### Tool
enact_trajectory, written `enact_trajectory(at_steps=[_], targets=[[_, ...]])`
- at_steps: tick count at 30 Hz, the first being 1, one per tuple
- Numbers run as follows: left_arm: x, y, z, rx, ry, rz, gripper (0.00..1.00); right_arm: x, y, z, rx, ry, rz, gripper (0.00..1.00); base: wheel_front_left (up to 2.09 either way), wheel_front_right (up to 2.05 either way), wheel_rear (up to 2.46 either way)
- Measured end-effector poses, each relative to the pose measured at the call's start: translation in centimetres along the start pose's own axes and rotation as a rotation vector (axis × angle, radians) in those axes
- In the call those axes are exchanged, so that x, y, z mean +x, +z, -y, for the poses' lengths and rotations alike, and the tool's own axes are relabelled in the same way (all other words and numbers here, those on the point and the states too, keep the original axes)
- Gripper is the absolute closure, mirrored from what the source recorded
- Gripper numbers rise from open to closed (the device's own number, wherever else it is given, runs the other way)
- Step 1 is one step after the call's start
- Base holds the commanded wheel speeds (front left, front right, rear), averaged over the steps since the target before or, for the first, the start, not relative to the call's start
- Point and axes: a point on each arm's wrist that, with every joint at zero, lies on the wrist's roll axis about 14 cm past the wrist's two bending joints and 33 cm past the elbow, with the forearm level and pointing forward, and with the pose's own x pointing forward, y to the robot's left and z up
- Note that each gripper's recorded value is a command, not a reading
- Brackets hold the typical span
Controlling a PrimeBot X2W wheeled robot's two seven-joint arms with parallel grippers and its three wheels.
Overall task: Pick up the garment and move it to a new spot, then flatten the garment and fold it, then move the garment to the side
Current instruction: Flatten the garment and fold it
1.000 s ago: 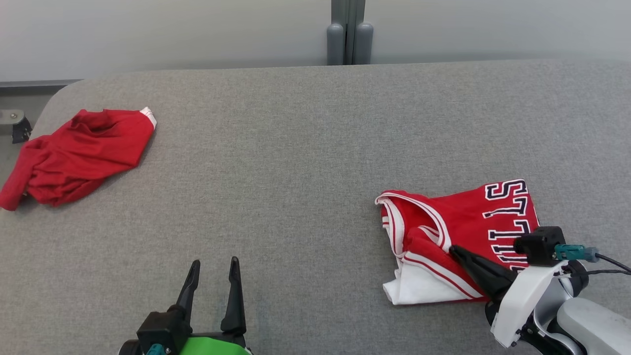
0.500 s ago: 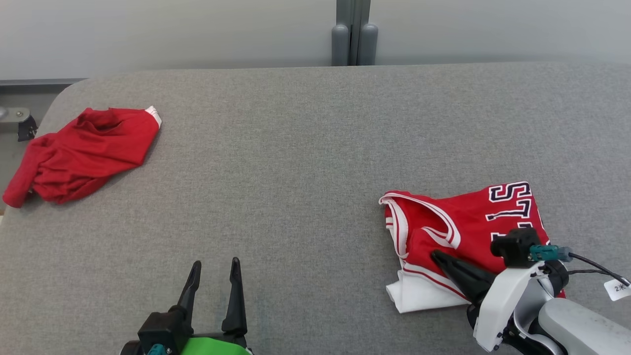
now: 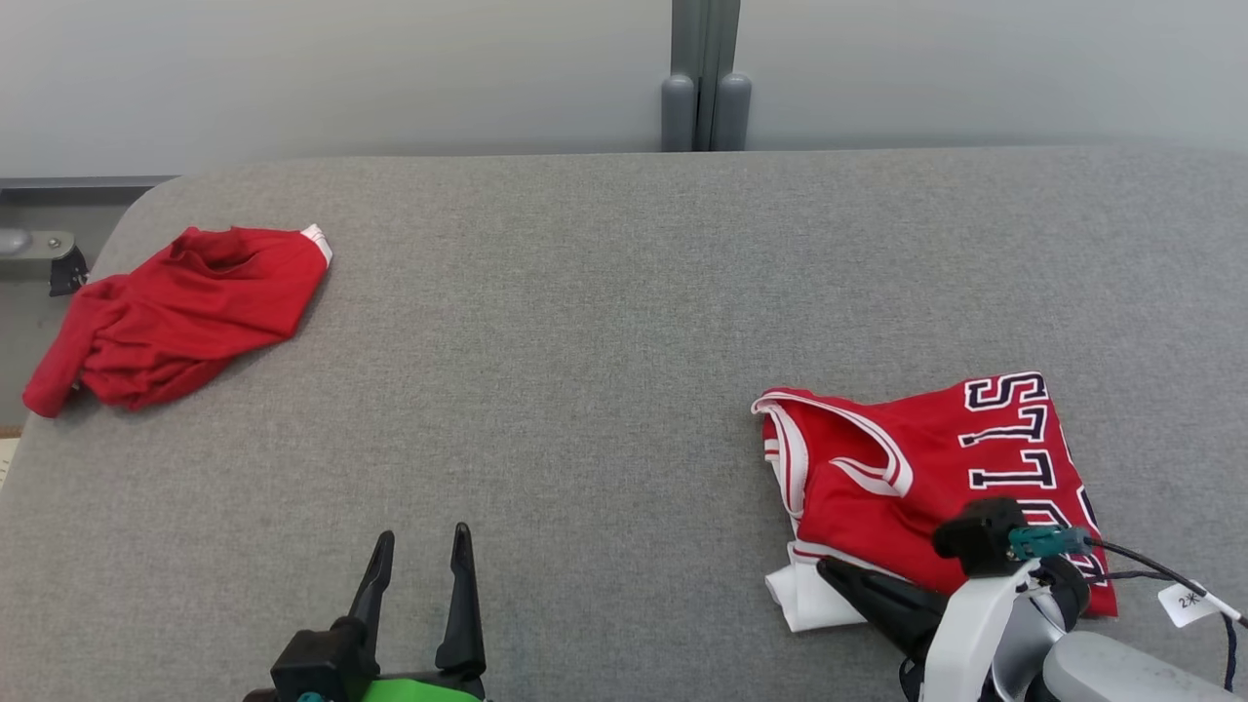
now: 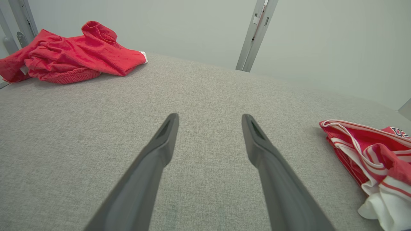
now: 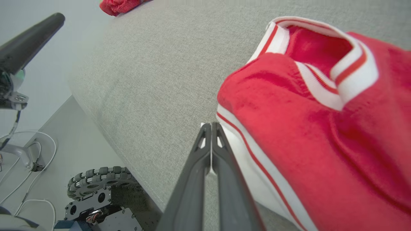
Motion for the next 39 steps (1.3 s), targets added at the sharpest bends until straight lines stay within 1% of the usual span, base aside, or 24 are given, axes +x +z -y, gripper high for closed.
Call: enact_trajectory(at_steps=[4,9,12,17,19,24,28,34,39], targets=[[0.0,0.0,0.2,0.000,-0.005,0.001,0.00,-0.4,2.1,0.9,-0.015,-0.024,0.073,1.00,0.00,0.00,0.00],[0.1,-0.2,0.5,-0.001,-0.016,-0.005,0.00,-0.7,3.7,2.8,-0.059,-0.075,0.093,1.00,0.00,0.00,0.00],[0.3,-0.4,0.8,-0.002,-0.026,-0.012,0.00,-0.1,3.4,3.5,-0.056,-0.088,0.057,1.00,0.00,0.00,0.00],[1.0,-0.5,0.7,-0.002,-0.026,-0.020,0.00,1.5,1.6,4.4,-0.061,-0.101,-0.039,1.00,0.00,0.00,0.00],[1.1,-0.8,0.5,-0.001,-0.018,-0.029,0.00,2.0,1.1,4.7,-0.053,-0.104,-0.055,1.00,0.00,0.00,0.00],[1.0,-1.0,-0.3,-0.006,0.010,-0.036,0.00,2.9,-0.4,3.4,-0.039,-0.060,-0.080,1.00,0.00,0.00,0.00],[1.0,-0.8,-0.5,-0.005,0.019,-0.028,0.00,2.2,-2.3,2.1,-0.014,-0.032,-0.111,1.00,0.00,0.00,0.00],[1.2,-0.6,0.1,-0.006,-0.001,-0.022,0.00,1.1,-3.8,0.9,0.011,-0.022,-0.129,1.00,0.00,0.00,0.00],[1.6,-0.7,0.8,-0.007,-0.027,-0.025,0.00,0.9,-4.3,0.0,0.040,-0.020,-0.123,1.00,0.00,0.00,0.00]])
